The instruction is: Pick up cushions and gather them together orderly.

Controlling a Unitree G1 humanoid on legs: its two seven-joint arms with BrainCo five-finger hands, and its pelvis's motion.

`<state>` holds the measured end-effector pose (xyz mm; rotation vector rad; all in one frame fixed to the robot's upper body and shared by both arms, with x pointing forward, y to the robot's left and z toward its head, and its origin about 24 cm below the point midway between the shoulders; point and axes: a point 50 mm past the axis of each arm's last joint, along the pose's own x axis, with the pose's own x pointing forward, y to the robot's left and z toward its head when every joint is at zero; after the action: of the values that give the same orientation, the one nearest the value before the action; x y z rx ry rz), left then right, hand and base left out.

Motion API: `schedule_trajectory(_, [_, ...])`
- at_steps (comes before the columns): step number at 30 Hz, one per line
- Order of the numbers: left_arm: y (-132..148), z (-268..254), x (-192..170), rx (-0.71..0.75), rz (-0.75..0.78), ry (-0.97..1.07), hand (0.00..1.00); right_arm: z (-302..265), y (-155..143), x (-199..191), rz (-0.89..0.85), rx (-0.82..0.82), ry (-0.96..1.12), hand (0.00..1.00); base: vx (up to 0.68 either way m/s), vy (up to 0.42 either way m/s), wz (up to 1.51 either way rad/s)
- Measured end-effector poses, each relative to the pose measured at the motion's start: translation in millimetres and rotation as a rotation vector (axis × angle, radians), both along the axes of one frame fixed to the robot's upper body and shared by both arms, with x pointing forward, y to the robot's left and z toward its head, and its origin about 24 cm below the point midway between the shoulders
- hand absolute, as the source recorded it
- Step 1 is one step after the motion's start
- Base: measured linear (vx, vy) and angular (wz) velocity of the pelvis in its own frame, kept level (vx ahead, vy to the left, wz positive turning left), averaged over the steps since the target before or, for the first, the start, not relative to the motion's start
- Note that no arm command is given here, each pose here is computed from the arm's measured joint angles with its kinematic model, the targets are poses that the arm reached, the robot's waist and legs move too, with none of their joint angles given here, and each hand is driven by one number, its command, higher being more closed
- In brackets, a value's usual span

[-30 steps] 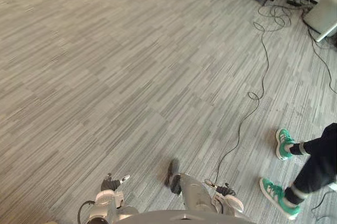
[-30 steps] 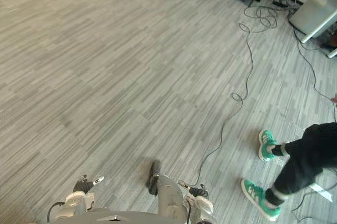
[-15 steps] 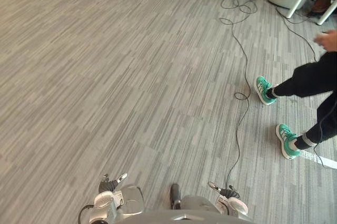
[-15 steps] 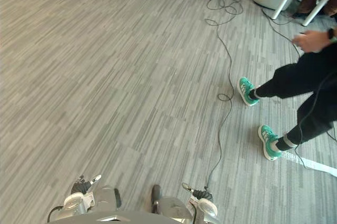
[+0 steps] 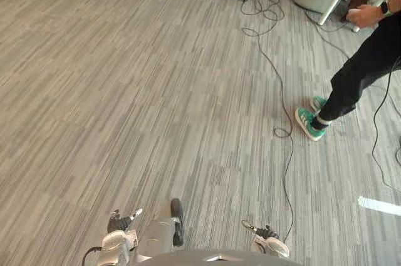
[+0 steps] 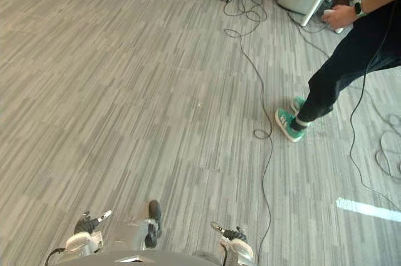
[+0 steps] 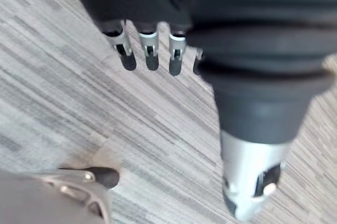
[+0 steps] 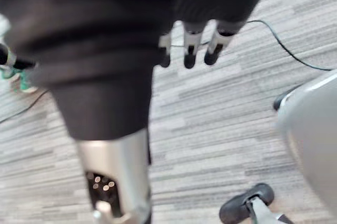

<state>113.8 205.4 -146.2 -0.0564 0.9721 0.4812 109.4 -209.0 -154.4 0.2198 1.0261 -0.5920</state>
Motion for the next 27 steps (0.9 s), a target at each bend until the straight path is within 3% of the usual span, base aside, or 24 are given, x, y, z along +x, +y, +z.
schedule_trajectory(12, [-17.1, -5.7, -1.3, -0.026, -0.097, 0.051, 0.00, 2.0, -21.2, -10.0, -0.045, -0.031, 0.002, 0.00, 0.37, 0.020, 0.33])
schedule_trajectory(18, [-13.2, -8.1, -4.3, -0.024, -0.074, 0.077, 0.00, -1.4, -19.7, -21.1, -0.088, -0.011, 0.031, 0.00, 0.48, -0.262, 0.40])
schedule_trajectory(22, [-38.0, -14.3, -13.0, -0.103, -0.065, 0.103, 0.00, -0.7, -34.6, -36.7, -0.136, -0.041, 0.055, 0.00, 0.59, -0.324, 0.26])
schedule_trajectory(27, [-34.5, -11.8, -8.0, -0.100, -0.054, 0.076, 0.00, -0.4, -36.4, -38.5, -0.130, -0.050, 0.062, 0.00, 0.53, -0.254, 0.04])
